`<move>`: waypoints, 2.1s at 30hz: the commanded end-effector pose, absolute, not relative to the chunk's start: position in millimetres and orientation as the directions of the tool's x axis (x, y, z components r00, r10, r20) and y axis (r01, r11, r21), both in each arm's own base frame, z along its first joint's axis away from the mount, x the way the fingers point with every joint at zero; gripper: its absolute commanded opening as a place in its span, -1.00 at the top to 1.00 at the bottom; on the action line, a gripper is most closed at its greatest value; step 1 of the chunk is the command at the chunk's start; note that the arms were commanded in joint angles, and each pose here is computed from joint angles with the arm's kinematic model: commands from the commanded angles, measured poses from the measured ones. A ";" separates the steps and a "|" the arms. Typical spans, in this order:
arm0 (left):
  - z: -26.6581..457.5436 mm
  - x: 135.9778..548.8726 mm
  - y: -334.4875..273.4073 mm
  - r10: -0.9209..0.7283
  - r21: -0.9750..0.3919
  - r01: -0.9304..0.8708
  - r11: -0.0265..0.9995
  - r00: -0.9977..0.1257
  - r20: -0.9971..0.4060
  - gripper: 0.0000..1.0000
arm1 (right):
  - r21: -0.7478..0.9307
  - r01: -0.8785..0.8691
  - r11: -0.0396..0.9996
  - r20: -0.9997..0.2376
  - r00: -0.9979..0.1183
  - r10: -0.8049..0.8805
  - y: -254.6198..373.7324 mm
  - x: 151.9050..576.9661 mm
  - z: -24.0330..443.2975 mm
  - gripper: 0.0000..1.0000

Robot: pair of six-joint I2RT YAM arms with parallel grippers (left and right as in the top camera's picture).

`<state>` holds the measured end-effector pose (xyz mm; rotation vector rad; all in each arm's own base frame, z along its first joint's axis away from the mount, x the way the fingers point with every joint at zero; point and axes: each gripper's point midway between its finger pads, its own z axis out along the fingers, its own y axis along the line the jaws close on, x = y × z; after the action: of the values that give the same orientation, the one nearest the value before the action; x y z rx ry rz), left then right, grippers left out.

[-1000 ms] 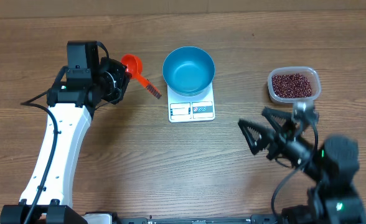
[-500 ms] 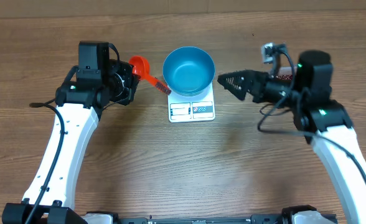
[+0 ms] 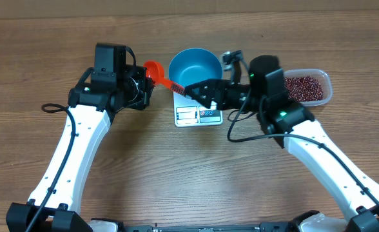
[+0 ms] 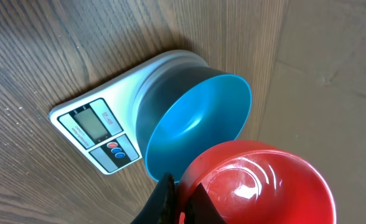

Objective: Scoop item into bowl and weigh 150g on scale
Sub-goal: 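Grasp scoop handle with right gripper and release left gripper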

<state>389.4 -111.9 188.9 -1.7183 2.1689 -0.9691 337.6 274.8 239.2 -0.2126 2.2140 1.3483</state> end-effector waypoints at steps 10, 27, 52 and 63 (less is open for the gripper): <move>186.2 382.0 -137.3 -0.914 -0.593 -0.794 0.132 -0.329 0.237 0.91 | 0.706 -0.412 0.576 -0.610 -0.768 0.198 299.5 343.1 249.4 0.06; 186.4 377.7 -148.1 -0.903 -0.590 -0.794 0.147 -0.351 0.247 0.92 | 0.698 -0.404 0.591 -0.614 -0.762 0.206 298.8 344.9 248.2 0.93; 200.3 404.4 -123.4 -0.680 -0.663 -0.401 0.632 -0.697 -0.227 -0.99 | 0.644 -0.201 0.738 -0.581 -0.757 0.300 237.9 374.2 220.6 0.93; 211.6 415.8 -125.3 -0.265 -0.461 0.045 0.886 -0.767 -0.585 -0.99 | 0.562 -0.115 0.819 -0.591 -0.749 0.300 168.6 381.3 241.2 0.93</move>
<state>412.7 -125.8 212.0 -0.4044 2.3822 -0.7018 371.9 187.2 198.8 0.1556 2.4028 0.7923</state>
